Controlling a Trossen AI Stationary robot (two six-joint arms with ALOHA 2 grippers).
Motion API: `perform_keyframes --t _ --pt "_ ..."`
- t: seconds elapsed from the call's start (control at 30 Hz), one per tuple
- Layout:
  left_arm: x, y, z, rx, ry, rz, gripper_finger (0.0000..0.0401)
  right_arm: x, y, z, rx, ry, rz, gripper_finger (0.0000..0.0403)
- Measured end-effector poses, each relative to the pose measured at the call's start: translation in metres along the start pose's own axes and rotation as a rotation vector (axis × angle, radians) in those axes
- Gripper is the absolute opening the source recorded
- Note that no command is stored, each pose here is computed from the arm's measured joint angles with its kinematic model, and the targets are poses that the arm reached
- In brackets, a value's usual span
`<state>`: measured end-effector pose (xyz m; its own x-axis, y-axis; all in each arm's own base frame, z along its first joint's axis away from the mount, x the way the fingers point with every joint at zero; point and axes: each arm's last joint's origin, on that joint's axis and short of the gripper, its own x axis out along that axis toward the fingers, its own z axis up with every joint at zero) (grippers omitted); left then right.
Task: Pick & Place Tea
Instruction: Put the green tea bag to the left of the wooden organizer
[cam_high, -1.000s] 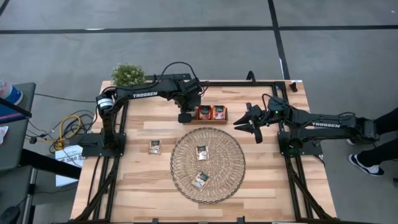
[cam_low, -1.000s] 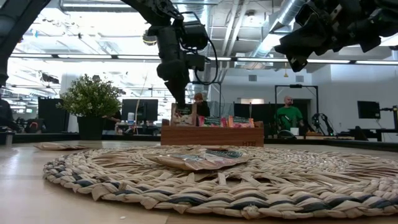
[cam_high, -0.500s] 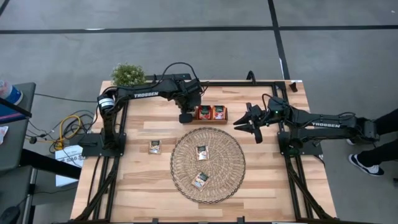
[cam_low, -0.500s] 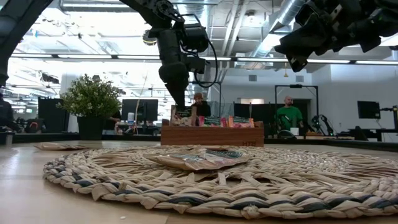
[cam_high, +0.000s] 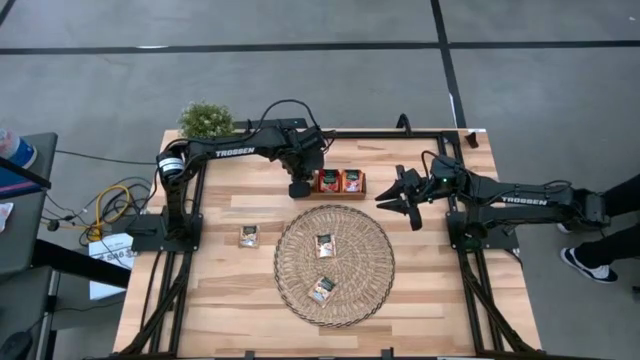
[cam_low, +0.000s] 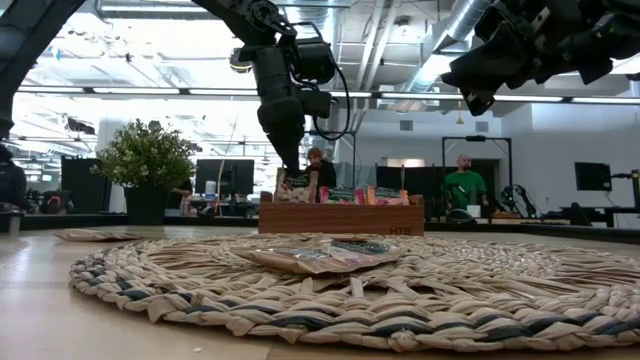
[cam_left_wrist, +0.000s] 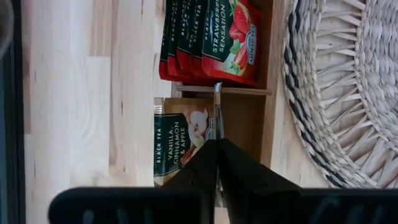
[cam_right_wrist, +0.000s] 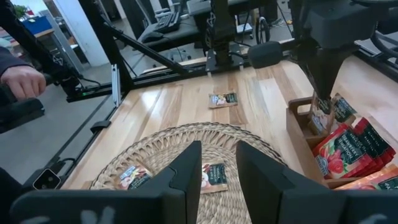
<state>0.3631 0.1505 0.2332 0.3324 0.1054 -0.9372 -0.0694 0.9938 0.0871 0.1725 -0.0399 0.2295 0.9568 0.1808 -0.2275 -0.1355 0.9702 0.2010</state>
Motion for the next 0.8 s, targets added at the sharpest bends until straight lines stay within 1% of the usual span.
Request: perform_keyframes --t 0.23,0.33,0.43,0.5,0.57,0.6,0.7,0.8 --pt "0.0 0.0 0.0 0.0 0.0 -0.003 0.0066 0.001 0.003 0.0 -0.004 0.004 0.018 0.0092" --pt "0.0 0.0 0.0 -0.001 0.004 0.007 0.0084 0.002 0.005 -0.001 -0.006 0.006 0.027 0.0092" --pt "-0.005 0.002 -0.002 -0.007 0.03 0.089 0.0093 0.002 0.005 -0.001 -0.007 0.007 0.032 0.0092" --pt "-0.019 0.001 -0.004 -0.038 0.039 0.158 0.0095 0.002 0.005 -0.001 -0.007 0.006 0.032 0.0092" --pt "-0.039 -0.003 -0.009 -0.084 0.036 0.176 0.0095 0.002 0.005 -0.001 0.0 0.007 0.032 0.0092" --pt "-0.05 -0.007 -0.012 -0.109 0.035 0.155 0.0095 0.002 0.005 -0.001 0.002 0.007 0.031 0.0092" --pt "-0.079 -0.022 -0.026 -0.182 0.063 0.016 0.0095 0.002 0.005 -0.001 0.002 0.007 0.031 0.0092" --pt "-0.101 -0.035 -0.044 -0.273 0.146 -0.112 0.0095 0.002 0.005 -0.001 0.001 0.006 0.031 0.0092"
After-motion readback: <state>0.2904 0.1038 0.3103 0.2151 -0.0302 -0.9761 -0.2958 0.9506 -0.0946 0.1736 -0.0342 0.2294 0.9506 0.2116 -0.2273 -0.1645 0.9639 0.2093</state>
